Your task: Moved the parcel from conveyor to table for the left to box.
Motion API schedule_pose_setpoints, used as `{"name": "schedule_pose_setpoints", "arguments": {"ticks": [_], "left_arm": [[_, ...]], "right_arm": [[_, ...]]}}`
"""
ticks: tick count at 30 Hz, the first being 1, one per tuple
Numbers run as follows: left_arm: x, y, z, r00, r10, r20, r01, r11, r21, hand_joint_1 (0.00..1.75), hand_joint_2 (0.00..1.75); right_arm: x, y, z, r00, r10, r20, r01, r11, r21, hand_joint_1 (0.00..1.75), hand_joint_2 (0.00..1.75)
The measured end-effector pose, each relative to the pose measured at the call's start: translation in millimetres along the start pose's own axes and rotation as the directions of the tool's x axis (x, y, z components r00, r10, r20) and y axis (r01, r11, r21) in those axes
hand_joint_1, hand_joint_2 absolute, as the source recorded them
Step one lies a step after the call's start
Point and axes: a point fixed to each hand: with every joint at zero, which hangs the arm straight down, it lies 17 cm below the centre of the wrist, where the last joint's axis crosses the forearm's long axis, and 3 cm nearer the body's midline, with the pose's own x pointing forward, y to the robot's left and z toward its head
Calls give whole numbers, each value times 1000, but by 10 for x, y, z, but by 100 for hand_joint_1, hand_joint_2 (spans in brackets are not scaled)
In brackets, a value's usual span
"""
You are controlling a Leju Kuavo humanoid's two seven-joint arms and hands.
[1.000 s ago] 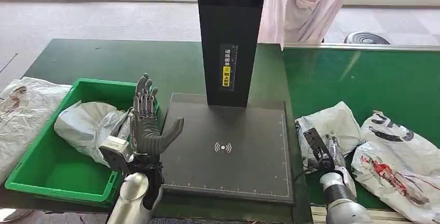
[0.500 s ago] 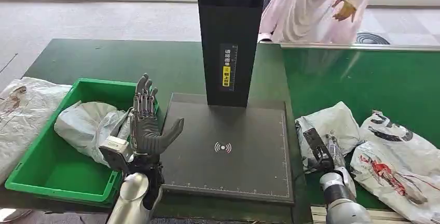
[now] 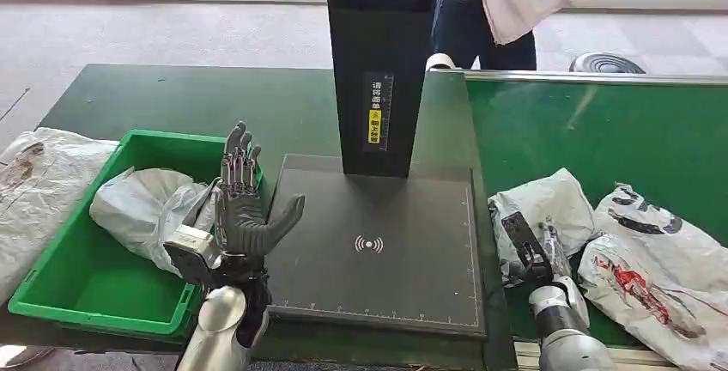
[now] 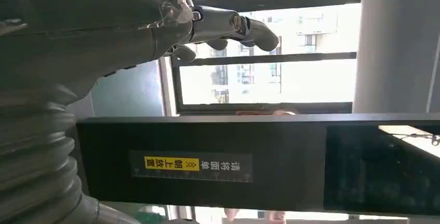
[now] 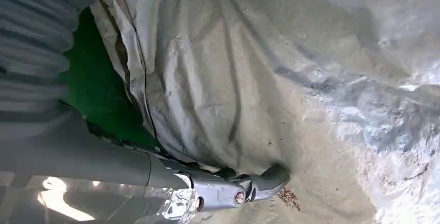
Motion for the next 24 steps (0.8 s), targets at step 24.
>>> {"name": "schedule_pose_setpoints", "arguments": {"ticks": [24], "left_arm": [[0,0,1,1000,0,0,0,1000,0,0,175]], "right_arm": [[1,3,1,1000,1,0,-1,1000,1,0,175]]}}
